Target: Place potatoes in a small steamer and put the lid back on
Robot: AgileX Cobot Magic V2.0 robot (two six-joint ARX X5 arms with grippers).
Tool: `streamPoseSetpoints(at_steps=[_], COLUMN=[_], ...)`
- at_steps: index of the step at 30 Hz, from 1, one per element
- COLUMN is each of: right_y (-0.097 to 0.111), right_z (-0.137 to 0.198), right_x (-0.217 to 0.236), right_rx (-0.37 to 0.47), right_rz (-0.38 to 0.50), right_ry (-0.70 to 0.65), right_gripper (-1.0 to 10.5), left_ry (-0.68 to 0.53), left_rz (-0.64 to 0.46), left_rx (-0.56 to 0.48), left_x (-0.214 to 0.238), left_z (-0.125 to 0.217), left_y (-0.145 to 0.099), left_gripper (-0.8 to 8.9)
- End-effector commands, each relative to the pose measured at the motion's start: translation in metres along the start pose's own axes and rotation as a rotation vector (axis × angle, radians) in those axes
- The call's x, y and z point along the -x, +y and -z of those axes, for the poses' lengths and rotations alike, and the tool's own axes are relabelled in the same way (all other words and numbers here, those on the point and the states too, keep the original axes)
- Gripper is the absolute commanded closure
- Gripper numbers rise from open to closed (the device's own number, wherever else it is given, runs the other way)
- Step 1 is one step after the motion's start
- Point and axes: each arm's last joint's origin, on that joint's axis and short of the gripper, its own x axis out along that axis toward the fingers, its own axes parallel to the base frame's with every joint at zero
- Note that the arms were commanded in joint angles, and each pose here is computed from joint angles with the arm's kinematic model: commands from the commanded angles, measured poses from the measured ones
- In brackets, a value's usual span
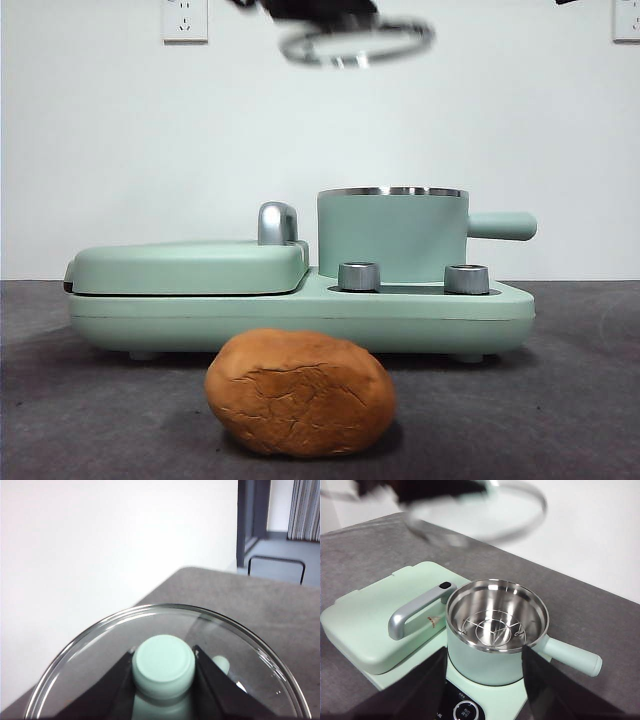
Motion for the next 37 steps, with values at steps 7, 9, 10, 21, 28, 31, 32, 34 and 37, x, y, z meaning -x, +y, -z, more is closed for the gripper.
streamPoseSetpoints(at_steps=[7,9,10,21,28,31,32,34,37], right_y=[0.002,0.002,0.003,0.019,0.051,0.069,0.075,0.087,0.105], right_z=[-0.006,-0.005,-0.005,0.002,0.016,0.025,0.028,0.033,0.043], right_x=[0.001,0.001,0.001,-0.01,-0.035,-0.046,-0.05,-0.058,-0.069], right_rx=[-0.007,-0.007,-0.004,0.111,0.216,0.288,0.308,0.334,0.373], right_rz=[-0.05,-0.069,-0.082,-0.245,-0.374,-0.421,-0.44,-0.485,-0.551], right_ry=[-0.02,-0.02,-0.019,0.06,0.22,0.295,0.317,0.351,0.394], right_gripper=[7.1,7.1,7.1,5.9,5.9,5.9,5.9,5.9,5.9], left_ry=[0.035,0.064,0.073,0.118,0.146,0.142,0.145,0.154,0.151], left_rz=[-0.06,-0.079,-0.088,-0.198,-0.208,-0.217,-0.223,-0.231,-0.231], left_rx=[0.033,0.034,0.034,0.171,0.266,0.292,0.295,0.297,0.294], left_x=[0.083,0.103,0.11,0.186,0.209,0.216,0.218,0.221,0.223], left_z=[-0.045,-0.047,-0.047,0.003,0.037,0.042,0.043,0.043,0.042], left_y=[0.005,0.005,0.005,-0.016,-0.036,-0.042,-0.043,-0.045,-0.046], left_gripper=[8.0,8.0,7.99,8.0,8.0,8.0,8.0,8.0,8.0])
